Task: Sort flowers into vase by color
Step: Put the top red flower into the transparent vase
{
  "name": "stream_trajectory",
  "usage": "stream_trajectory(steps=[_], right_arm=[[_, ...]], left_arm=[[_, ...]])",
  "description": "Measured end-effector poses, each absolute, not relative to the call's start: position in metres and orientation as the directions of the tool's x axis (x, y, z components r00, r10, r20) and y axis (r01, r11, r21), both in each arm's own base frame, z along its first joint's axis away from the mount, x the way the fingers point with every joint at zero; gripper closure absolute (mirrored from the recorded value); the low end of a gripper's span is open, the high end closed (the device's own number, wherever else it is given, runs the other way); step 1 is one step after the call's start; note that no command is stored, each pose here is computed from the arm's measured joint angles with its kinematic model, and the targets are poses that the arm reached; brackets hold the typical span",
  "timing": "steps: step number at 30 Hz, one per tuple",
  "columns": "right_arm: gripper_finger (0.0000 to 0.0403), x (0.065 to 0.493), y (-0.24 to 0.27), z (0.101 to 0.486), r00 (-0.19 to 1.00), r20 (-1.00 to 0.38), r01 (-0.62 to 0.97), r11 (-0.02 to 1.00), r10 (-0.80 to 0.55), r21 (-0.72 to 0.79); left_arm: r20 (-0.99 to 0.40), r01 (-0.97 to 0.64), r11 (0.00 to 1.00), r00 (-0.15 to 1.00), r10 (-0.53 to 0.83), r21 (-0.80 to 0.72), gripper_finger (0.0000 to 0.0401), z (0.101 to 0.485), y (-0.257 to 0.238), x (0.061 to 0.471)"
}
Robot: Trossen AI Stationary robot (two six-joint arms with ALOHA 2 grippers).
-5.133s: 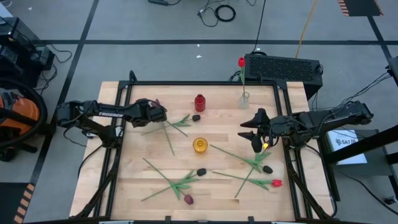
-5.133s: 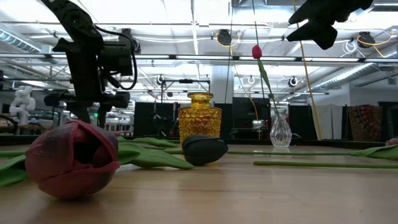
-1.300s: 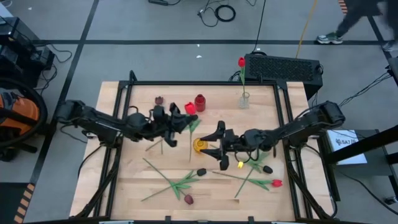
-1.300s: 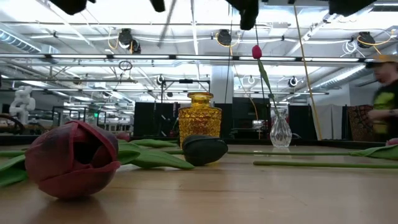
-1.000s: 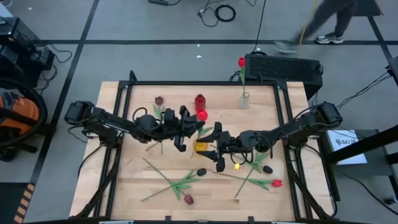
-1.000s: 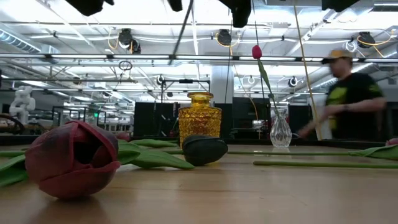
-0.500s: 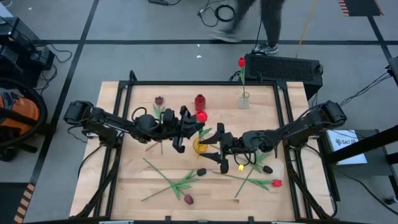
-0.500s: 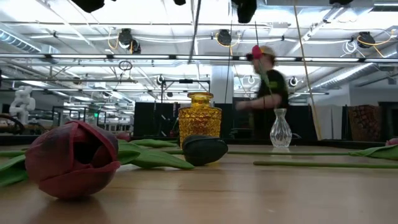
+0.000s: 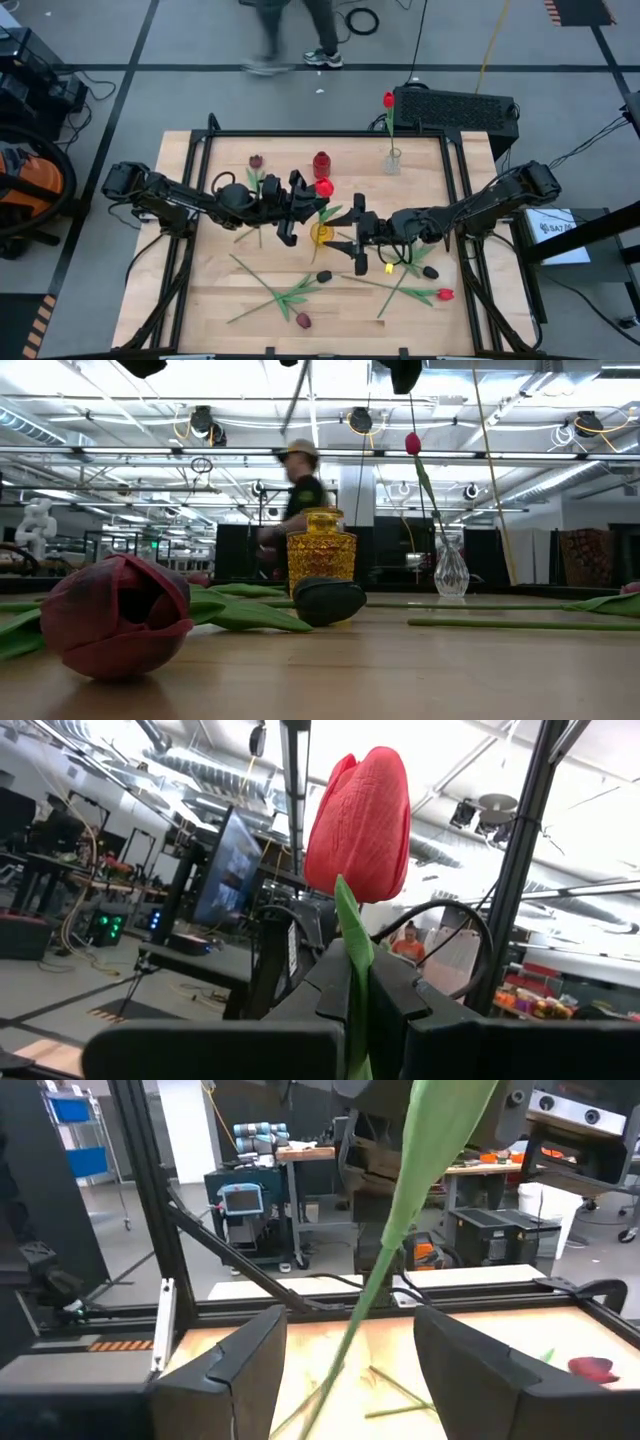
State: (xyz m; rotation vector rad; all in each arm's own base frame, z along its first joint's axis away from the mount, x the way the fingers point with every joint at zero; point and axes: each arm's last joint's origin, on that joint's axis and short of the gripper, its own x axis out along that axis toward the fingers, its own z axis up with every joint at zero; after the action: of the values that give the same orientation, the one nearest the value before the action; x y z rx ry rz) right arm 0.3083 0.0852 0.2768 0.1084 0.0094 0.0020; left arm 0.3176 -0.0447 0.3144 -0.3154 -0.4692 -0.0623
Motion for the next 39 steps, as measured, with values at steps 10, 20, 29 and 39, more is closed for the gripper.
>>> stream_trajectory(steps=[10, 20, 29, 39], right_arm=[[0.0194, 0.313, 0.084, 0.275, 1.0, 0.026, -0.001, 0.993, -0.002, 0.117], [0.0234, 0.322, 0.079, 0.265, 0.999, 0.025, 0.023, 0.993, -0.026, 0.113], [0.0319, 0.322, 0.078, 0.268, 0.998, 0.054, 0.025, 0.995, -0.03, 0.097], [0.0396, 0.322, 0.077, 0.266, 0.999, 0.032, 0.032, 0.994, -0.035, 0.109]], left_arm=[[0.452, 0.12, 0.955, 0.892, 0.017, -0.273, 0.0386, 0.314, -0.045, 0.318], [0.438, 0.109, 0.958, 0.899, 0.019, -0.264, 0.0386, 0.31, -0.045, 0.32], [0.424, 0.104, 0.959, 0.905, 0.018, -0.263, 0.0386, 0.309, -0.045, 0.321], [0.407, 0.101, 0.958, 0.913, 0.019, -0.27, 0.0383, 0.307, -0.044, 0.322]])
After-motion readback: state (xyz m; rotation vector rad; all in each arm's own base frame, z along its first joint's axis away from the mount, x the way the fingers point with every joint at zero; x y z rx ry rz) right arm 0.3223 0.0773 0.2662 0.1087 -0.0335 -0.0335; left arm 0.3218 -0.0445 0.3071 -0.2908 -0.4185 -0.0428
